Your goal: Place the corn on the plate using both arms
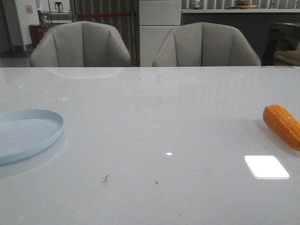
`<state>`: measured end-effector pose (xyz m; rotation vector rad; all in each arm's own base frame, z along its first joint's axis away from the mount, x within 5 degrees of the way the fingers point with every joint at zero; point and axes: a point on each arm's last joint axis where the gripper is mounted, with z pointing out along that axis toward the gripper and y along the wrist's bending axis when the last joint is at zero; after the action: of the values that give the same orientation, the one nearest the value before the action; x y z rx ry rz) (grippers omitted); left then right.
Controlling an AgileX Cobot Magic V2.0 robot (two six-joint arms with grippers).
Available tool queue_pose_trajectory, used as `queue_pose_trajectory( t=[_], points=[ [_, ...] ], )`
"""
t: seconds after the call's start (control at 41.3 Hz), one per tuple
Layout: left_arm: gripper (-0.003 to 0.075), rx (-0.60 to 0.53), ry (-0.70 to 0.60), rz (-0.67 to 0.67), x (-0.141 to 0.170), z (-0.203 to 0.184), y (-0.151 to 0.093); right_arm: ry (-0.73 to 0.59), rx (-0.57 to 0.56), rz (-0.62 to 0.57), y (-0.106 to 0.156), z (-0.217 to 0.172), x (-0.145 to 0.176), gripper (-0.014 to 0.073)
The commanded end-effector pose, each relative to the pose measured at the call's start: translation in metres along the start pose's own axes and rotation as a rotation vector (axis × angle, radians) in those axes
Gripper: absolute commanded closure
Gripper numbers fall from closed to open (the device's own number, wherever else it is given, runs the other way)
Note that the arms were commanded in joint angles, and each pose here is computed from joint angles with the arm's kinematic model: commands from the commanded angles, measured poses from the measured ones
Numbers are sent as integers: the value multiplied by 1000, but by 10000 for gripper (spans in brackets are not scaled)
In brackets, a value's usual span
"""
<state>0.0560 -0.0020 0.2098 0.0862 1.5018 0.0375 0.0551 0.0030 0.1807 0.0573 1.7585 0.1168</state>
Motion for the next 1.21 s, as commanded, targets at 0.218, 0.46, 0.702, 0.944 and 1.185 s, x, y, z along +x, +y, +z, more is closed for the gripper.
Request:
queue_pose_trajectory(
  t=[0.218, 0.46, 0.702, 0.944, 1.185],
  points=[
    [631, -10, -66, -5, 4, -1, 0, -132, -10, -11, 2, -5, -17, 544],
    [631, -16, -97, -39, 1, -1, 1, -135, -10, -11, 2, -5, -17, 544],
    [631, -19, -114, -40, -1, -1, 1, -138, -10, -14, 1, -5, -17, 544],
    [631, -44, -276, -39, -15, -4, 4, -294, -21, -13, 3, -8, -31, 544],
    [631, -55, -407, -42, -51, -11, 7, -697, -53, -9, 6, -27, -67, 544]
  ],
)
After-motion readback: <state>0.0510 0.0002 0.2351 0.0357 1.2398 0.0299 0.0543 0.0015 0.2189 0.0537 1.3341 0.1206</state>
